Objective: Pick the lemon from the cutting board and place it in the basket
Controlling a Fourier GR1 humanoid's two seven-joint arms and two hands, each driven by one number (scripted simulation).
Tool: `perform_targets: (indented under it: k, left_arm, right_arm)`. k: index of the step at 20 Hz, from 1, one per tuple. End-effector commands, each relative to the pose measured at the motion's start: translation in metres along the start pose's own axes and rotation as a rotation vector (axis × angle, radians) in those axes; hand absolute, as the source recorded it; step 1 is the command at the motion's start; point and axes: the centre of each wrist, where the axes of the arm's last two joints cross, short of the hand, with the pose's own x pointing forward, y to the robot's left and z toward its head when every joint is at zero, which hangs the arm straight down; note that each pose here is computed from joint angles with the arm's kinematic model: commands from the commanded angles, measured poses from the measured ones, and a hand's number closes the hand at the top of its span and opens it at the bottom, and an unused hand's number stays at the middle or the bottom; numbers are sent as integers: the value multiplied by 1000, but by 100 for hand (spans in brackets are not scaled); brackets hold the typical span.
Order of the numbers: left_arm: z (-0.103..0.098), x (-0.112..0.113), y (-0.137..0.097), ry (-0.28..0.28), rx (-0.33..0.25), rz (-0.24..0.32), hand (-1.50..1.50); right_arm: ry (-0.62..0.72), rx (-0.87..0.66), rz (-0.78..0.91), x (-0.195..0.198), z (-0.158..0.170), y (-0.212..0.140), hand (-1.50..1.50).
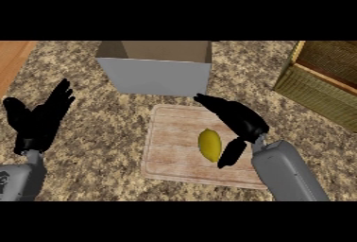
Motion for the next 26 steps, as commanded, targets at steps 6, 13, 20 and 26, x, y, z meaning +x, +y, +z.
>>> perform_targets:
  k: [6,13,20,26]
  left_arm:
    - [-12,-12,0,5,8,-15,0]
    - [8,6,8,7,11,-1,0]
    - [6,-5,0,10,0,0,0]
    - [-5,-3,18,18,-1,9,0]
  right_arm:
    - [-46,11,-40,-31,8,7,-150]
    - [-93,32,-41,-20,27,1,-150]
    - [-35,22,33,-2,14,21,-150]
    - [-14,33,64,-15,6,42,-150]
